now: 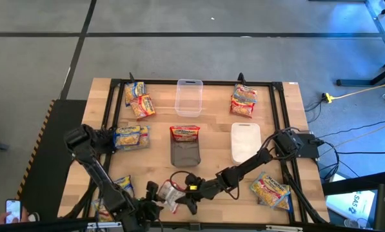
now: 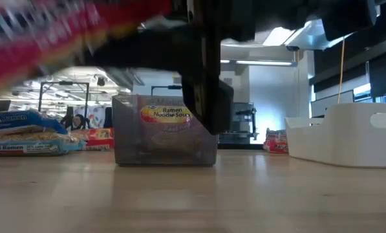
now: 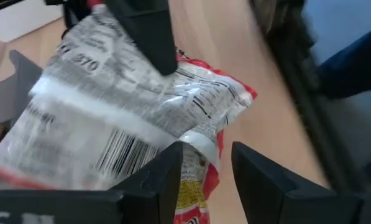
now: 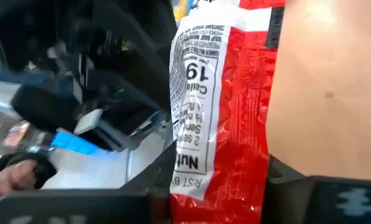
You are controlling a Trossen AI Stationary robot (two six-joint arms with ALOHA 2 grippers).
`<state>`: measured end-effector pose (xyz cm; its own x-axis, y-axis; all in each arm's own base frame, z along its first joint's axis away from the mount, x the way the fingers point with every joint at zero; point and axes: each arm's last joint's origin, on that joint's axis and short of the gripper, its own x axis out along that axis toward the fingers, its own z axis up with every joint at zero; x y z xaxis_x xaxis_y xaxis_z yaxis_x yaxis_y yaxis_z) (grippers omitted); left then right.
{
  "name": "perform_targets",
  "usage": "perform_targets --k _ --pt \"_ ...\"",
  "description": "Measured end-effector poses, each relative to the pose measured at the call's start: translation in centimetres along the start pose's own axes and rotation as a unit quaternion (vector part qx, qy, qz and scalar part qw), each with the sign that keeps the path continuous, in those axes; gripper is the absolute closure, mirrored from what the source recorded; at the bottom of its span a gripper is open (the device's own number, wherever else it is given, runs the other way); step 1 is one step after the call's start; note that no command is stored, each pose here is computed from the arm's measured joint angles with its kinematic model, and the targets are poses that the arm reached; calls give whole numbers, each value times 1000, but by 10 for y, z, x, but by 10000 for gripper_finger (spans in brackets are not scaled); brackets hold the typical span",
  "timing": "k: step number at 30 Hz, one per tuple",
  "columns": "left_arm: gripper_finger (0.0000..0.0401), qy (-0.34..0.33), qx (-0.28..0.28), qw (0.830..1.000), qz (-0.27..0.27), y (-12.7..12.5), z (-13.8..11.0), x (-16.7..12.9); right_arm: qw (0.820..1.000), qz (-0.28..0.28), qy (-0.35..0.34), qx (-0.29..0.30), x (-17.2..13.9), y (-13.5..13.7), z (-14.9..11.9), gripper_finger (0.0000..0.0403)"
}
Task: Sort Maruchan noodles
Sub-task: Put the red noodle pack into the gray bin
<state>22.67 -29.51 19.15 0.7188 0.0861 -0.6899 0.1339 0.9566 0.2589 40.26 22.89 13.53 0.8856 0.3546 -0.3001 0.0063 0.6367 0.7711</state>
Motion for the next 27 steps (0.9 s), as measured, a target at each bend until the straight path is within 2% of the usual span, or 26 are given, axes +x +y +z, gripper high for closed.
perform_targets --k 6,11,15,24,27 --pt "265 -23 -57 997 -45 9 12 -36 999 10 22 -29 0 1 -2 317" --pt "265 -33 -104 991 -74 14 18 -50 997 17 35 -65 -1 2 -3 318" --pt "254 -19 -175 981 -76 23 22 -46 994 22 50 -93 -5 7 0 319" --pt "220 49 -292 949 -110 42 31 -26 976 -46 110 -180 -35 29 9 319" --pt "218 51 -305 946 -102 48 34 -21 968 -70 124 -205 -46 36 4 319"
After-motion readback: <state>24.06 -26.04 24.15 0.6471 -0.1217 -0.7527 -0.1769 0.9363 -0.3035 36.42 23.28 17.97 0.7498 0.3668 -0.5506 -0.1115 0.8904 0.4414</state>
